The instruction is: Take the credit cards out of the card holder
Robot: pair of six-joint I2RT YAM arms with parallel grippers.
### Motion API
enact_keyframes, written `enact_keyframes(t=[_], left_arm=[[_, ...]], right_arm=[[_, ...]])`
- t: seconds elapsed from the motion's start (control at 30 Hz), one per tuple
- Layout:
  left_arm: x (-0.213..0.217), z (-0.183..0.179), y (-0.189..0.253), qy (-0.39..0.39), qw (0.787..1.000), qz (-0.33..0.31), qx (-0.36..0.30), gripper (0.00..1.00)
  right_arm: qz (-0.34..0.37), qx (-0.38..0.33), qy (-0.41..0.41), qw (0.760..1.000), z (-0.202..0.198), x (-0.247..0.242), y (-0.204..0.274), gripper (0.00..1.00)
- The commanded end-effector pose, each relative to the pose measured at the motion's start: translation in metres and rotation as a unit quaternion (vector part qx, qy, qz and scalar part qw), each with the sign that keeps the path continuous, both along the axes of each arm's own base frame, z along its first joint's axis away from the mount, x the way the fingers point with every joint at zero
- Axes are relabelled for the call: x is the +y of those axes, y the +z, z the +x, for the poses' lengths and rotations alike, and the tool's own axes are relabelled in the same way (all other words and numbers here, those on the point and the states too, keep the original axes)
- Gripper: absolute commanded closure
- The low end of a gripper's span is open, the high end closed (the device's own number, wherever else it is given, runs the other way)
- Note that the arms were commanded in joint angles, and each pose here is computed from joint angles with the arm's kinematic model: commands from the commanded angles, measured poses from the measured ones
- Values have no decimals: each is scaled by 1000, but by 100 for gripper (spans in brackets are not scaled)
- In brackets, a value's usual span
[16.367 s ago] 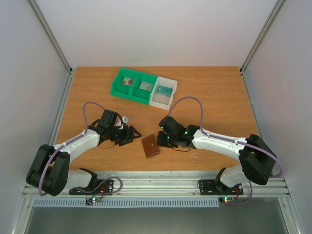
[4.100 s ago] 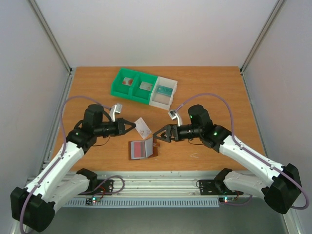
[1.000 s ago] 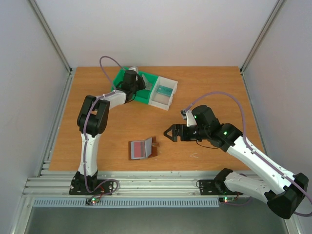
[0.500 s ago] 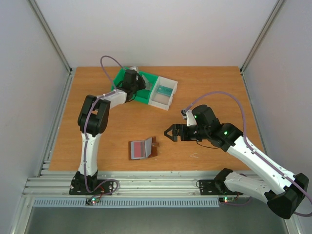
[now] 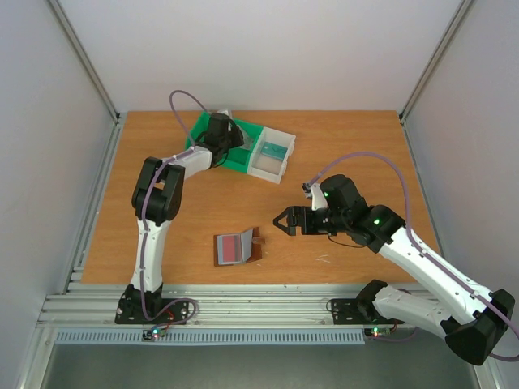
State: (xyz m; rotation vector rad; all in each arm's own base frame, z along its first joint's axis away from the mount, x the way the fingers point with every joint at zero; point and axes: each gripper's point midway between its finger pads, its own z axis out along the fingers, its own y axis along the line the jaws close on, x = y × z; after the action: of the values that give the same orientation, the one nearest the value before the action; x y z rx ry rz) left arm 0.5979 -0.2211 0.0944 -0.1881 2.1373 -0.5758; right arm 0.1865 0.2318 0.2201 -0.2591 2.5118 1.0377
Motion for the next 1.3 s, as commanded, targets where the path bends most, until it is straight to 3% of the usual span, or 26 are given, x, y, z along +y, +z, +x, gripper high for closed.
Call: enact_keyframes(t=[0.0, 0.37, 1.27], left_arm=[[-3, 7, 6, -5, 1000, 6, -16, 85], [-4, 8, 19, -9, 1000, 4, -24, 75], [-11, -6, 85, -42, 999, -4, -29, 30]], right_arm=[[5, -15, -6, 1000, 2, -3, 14, 1], [10, -16, -5, 1000, 2, -2, 18, 1], [27, -2, -15, 1000, -6, -5, 23, 1]])
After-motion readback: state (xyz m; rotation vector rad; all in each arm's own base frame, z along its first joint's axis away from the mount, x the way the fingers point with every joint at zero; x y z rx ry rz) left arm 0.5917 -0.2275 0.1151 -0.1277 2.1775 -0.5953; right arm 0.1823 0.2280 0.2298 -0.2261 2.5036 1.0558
